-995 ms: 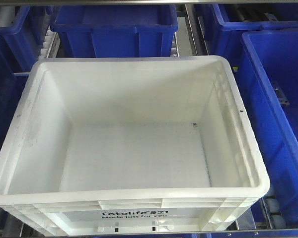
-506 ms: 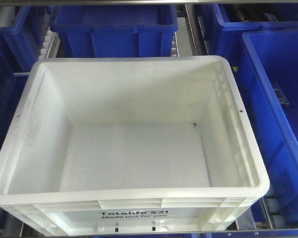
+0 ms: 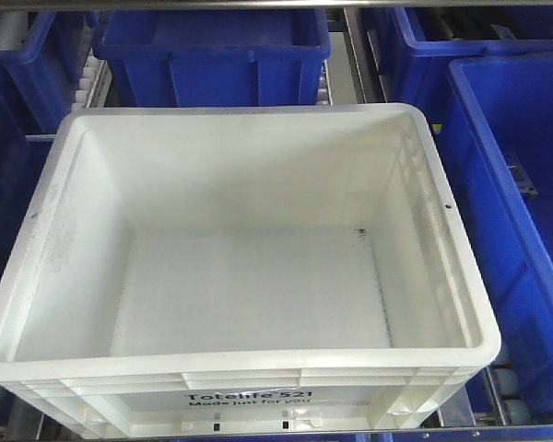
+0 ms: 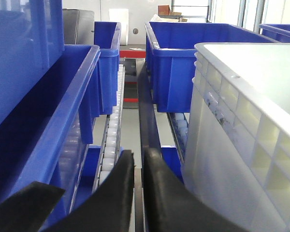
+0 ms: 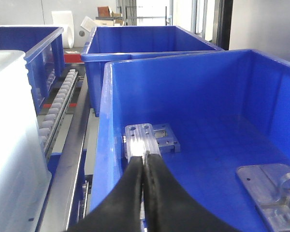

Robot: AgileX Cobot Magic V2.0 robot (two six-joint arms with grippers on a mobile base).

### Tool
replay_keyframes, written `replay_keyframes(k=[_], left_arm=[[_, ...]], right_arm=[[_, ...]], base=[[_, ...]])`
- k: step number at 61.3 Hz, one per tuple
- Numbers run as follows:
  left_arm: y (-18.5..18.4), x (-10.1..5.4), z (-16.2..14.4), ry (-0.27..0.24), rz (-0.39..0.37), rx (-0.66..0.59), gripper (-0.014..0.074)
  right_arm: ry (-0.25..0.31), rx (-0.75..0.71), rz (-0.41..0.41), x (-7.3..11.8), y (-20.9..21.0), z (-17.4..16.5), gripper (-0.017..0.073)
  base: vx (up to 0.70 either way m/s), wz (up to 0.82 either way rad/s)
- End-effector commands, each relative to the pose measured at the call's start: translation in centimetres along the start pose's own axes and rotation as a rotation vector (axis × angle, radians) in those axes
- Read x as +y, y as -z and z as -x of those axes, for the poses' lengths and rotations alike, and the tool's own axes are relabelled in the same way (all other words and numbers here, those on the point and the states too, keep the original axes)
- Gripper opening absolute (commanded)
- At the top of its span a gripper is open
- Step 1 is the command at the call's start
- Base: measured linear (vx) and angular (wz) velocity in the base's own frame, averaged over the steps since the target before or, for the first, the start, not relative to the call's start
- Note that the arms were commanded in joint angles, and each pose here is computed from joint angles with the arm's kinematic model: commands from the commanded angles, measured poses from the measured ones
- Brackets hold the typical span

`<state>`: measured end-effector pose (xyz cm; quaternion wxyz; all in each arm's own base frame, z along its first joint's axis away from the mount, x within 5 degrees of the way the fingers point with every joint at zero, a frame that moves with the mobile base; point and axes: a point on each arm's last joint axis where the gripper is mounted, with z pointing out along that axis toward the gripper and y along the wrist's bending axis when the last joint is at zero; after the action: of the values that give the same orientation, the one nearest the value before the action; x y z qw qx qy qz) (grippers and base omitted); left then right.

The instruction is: Move bin from left to right shelf

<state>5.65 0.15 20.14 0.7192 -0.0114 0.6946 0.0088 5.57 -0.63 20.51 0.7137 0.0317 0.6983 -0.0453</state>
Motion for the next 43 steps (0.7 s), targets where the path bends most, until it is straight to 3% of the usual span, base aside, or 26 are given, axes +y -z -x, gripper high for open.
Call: replay_keyframes(k=[1, 10, 18, 26, 32, 43], left_arm=[[0.22, 0.02, 1.51, 0.015, 0.002, -0.110, 0.0039], [0.22, 0.02, 1.51, 0.015, 0.002, -0.110, 0.0039], [0.22, 0.02, 1.51, 0.015, 0.002, -0.110, 0.0039], [0.22, 0.02, 1.51, 0.015, 0.002, -0.110, 0.0039], [0.22, 0.02, 1.51, 0.015, 0.002, -0.110, 0.0039], [0.22, 0.02, 1.51, 0.015, 0.002, -0.110, 0.0039]], right_arm=[[-0.006, -0.152, 0.002, 0.05, 0.13, 0.61, -0.0009], [-0.008, -0.146, 0.002, 0.05, 0.11, 0.51, -0.0009], [-0.043, -0.161, 0.006, 0.06, 0.12, 0.64, -0.0009], [-0.004, -0.169, 0.007, 0.10, 0.14, 0.72, -0.0009], [-0.013, -0.167, 0.008, 0.10, 0.14, 0.65, -0.0009], [0.015, -0.171, 0.115, 0.71, 0.18, 0.67, -0.0009]], base=[[0.00, 0.00], [0.00, 0.00], [0.00, 0.00], [0.00, 0.00], [0.00, 0.00], [0.00, 0.00]])
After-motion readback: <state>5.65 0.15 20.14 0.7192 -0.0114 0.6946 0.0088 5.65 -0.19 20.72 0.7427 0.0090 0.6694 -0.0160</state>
